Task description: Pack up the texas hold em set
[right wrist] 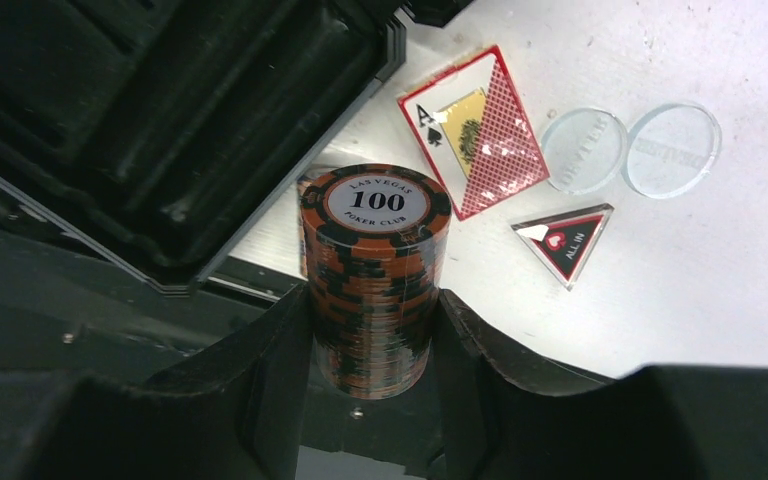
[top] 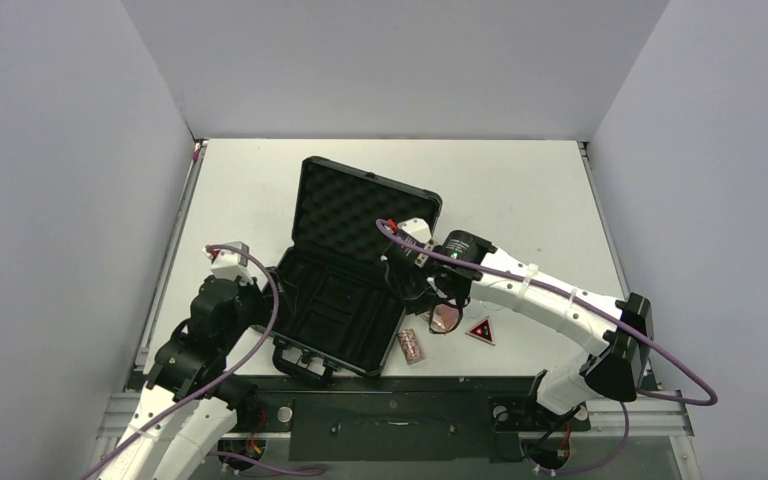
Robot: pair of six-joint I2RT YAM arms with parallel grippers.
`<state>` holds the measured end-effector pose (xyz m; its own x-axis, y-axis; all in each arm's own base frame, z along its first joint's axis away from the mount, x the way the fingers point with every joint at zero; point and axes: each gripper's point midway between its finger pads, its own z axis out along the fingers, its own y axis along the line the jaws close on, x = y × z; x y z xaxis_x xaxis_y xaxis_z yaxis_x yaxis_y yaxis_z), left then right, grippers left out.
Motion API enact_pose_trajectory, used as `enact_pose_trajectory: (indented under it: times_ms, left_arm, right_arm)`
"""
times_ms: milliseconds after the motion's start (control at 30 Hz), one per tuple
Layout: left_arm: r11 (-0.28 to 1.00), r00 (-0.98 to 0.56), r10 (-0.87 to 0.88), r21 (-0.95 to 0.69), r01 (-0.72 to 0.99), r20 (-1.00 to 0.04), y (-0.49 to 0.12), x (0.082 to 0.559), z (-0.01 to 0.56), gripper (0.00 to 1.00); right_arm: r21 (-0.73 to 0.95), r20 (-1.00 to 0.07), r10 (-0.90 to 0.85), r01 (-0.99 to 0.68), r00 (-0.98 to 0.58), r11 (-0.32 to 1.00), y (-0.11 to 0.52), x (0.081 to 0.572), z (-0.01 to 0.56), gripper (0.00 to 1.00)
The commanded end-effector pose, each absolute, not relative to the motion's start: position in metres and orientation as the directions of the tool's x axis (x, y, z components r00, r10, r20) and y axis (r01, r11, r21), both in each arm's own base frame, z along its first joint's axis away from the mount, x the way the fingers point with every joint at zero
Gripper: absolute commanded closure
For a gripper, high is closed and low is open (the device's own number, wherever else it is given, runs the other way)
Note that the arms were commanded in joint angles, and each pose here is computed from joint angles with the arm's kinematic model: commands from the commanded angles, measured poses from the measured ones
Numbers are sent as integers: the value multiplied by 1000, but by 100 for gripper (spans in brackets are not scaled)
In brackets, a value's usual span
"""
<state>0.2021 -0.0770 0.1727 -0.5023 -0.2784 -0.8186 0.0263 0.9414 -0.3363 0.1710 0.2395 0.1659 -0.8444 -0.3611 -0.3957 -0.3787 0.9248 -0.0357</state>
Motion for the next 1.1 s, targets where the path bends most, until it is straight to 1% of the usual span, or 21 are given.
enact_pose_trajectory:
  times_ms: [0,167,333,467,633,800,933,1067]
  left_arm:
    - [934,-479,-296,-355,35,-826,-79,206,191,4]
    - [926,-513,-313,-377,21,-799,-84,207,192,4]
    - [921,-516,-346,-390,-26,-784,-80,207,193,4]
    - [908,-471,-392,-414,-62,-790,-73,206,199,4]
    - [915,-478,-387,-390,-97,-788,-67,205,197,4]
    - [934,-495,-334,-352,-59,-802,-69,206,197,4]
    - [928,-468,-333,-372,-10,-818,-73,204,199,4]
    - [927,-469,-350,-373,-47,-811,-68,202,198,4]
  right_arm:
    - [39,-472,-274,-330,-838,943,263,182,192,100]
    - [130,-478,-206,-301,-854,945,291,185,193,100]
    - [167,-479,-166,-275,-862,947,310,188,192,100]
    - [169,-484,-147,-257,-862,952,317,192,192,100]
    - [148,-476,-127,-222,-870,964,320,198,185,100]
    - [137,-451,-108,-188,-886,973,325,202,176,100]
    - [155,-432,-103,-186,-896,970,330,202,172,100]
    - [151,-424,-100,-179,-900,972,330,201,169,100]
